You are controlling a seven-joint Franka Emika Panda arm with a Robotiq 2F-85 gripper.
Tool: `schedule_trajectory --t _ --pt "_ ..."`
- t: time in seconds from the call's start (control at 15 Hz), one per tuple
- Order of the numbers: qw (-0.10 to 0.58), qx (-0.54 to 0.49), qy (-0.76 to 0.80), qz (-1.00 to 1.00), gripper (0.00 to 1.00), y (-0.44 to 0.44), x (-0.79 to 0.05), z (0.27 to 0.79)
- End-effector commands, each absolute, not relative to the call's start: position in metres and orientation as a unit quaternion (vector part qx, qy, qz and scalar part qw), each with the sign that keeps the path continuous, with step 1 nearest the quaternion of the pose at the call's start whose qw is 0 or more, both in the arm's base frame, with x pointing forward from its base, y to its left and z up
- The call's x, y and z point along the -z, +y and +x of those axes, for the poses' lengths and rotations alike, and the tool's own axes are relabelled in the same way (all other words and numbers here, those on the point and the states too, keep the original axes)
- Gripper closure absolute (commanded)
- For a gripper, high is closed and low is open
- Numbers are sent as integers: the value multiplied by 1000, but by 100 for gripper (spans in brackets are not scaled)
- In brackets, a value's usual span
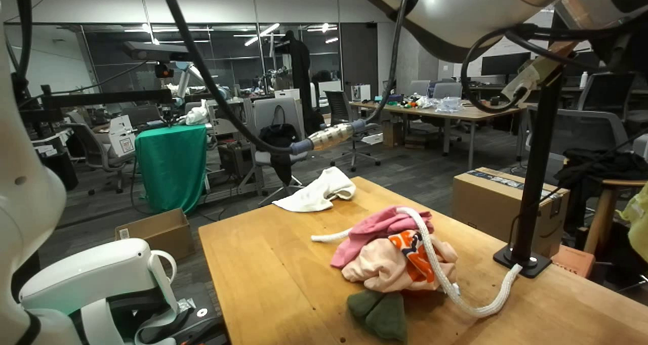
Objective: Separate the clothes and ropes
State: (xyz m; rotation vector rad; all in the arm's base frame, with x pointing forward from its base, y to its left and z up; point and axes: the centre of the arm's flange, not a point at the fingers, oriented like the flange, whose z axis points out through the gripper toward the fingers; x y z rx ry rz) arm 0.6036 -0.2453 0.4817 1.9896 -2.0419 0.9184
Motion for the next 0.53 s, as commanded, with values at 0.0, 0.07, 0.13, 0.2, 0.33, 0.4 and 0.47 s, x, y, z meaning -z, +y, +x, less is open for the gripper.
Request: schedule_trajectory --t 0.0,0.07,0.13,0.2,0.33,0.4,0.47 --pt "65 -325 -683 651 94 -250 -483 615" --pt "66 -319 -679 658 69 -250 -480 615" --pt "66 -313 -677 663 68 -251 -478 614" --pt "67 -311 -676 665 61 -251 -475 614" --pt "71 -301 -672 672 47 -252 -471 612" --pt "71 -300 -672 674 38 -253 -469 611" --pt "70 -297 -671 676 31 -253 -468 610"
